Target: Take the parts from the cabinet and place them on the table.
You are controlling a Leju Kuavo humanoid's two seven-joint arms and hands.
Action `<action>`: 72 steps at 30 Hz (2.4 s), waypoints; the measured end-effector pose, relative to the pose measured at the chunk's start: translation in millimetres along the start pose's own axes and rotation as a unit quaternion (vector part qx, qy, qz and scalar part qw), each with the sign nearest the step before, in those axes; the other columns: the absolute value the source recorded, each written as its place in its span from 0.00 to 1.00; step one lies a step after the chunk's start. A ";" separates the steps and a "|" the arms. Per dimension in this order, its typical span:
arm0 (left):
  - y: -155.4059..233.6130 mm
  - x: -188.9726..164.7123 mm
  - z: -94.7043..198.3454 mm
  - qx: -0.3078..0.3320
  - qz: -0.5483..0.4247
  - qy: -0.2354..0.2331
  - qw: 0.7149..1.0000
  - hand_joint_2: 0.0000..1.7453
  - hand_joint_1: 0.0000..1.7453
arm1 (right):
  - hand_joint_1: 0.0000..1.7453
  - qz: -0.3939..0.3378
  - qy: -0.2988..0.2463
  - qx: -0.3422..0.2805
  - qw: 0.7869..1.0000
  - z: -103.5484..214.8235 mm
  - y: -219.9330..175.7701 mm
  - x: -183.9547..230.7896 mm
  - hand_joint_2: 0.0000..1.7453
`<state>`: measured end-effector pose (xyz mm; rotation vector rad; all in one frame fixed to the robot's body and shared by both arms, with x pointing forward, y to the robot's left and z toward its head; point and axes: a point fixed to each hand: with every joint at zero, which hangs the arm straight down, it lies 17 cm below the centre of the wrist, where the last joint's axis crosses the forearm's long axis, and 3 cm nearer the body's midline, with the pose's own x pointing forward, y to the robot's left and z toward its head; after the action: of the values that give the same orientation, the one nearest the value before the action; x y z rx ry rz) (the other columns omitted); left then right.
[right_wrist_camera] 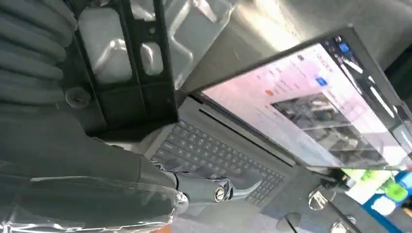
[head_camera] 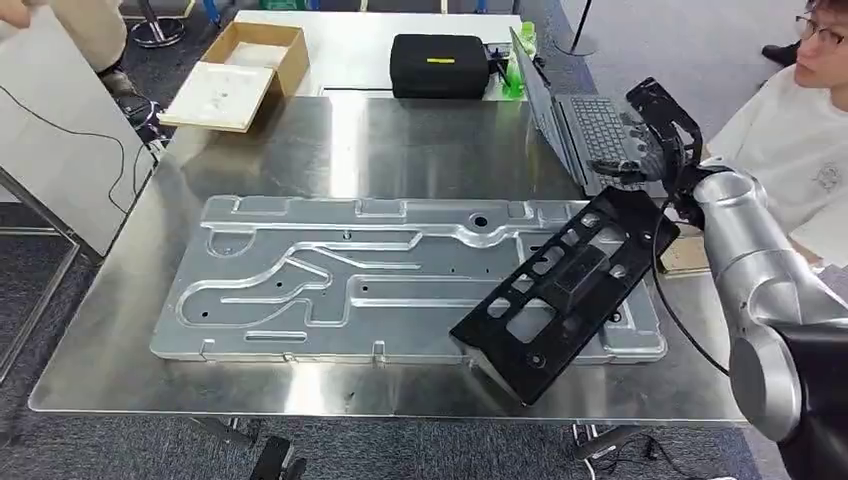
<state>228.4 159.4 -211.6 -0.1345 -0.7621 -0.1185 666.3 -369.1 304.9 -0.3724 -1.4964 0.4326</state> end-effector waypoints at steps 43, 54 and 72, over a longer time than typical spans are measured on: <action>-3.1 -9.4 3.3 0.008 -0.007 0.007 1.000 0.00 0.00 | 0.00 0.137 -0.489 -0.204 0.837 213.0 155.8 184.9 0.00; -8.0 -3.3 1.3 0.002 -0.009 0.002 1.000 0.00 0.00 | 0.00 0.136 -0.493 -0.207 0.834 215.3 153.4 189.3 0.00; -20.0 3.4 -0.4 -0.004 -0.002 -0.002 1.000 0.00 0.00 | 0.00 0.155 -0.507 -0.214 0.821 210.2 139.4 214.5 0.00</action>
<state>228.1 139.5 -207.9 -0.1408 -0.7655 -0.1241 455.3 -147.8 432.1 -0.8303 -2.6173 0.5934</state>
